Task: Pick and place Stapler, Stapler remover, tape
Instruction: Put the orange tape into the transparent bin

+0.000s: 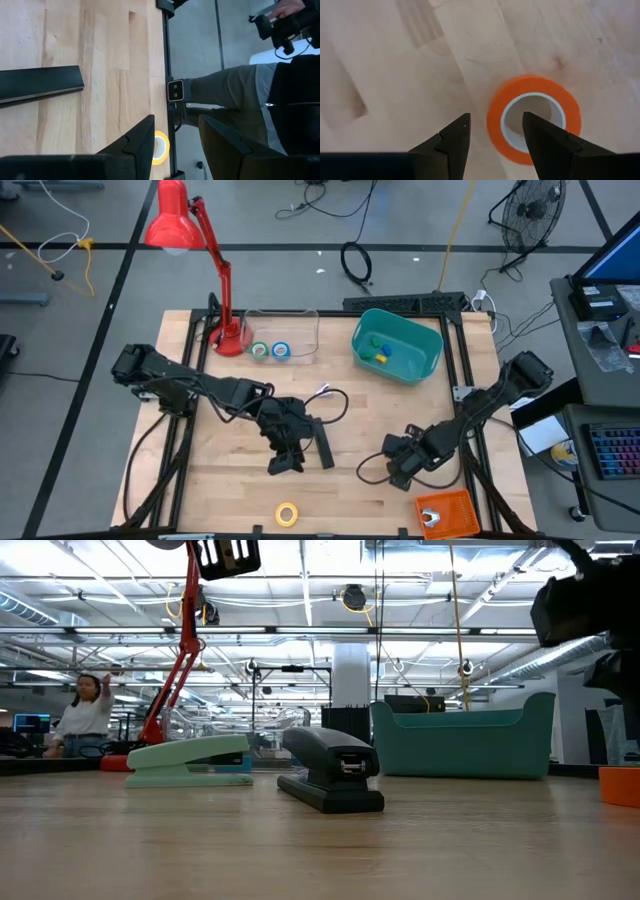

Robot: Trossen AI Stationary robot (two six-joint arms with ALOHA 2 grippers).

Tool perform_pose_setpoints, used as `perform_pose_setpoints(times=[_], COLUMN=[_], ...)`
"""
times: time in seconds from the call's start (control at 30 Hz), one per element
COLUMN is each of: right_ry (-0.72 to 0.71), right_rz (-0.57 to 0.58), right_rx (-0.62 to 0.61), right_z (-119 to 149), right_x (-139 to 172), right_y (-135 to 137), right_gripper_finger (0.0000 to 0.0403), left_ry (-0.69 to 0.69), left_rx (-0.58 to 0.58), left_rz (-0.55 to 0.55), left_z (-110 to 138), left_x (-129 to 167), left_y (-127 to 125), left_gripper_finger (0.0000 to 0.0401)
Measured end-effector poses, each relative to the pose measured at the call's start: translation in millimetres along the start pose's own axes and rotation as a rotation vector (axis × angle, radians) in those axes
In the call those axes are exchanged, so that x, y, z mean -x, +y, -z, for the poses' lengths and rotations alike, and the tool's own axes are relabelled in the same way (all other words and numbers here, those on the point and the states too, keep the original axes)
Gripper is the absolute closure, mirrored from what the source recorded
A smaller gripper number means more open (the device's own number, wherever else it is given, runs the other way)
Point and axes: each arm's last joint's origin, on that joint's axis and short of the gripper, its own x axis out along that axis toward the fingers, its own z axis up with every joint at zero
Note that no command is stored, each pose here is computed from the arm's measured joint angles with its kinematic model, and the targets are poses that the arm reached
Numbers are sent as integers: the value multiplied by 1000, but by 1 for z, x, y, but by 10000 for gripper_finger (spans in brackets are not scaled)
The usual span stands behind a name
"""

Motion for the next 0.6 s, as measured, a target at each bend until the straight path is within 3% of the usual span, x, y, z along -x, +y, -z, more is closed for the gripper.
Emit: perform_pose_setpoints(times=[0.37,0.6], right_ry=[10,24], right_rz=[53,24], right_rx=[5,-95], right_z=[-1,-2], right_x=[-21,-26], right_y=[-5,-10], right_gripper_finger=[230,243], left_ry=[0,0], left_rx=[-11,-12], left_rz=[0,0], left_z=[0,0], left_x=[0,0], left_y=[0,0], left_gripper_finger=[245,245])
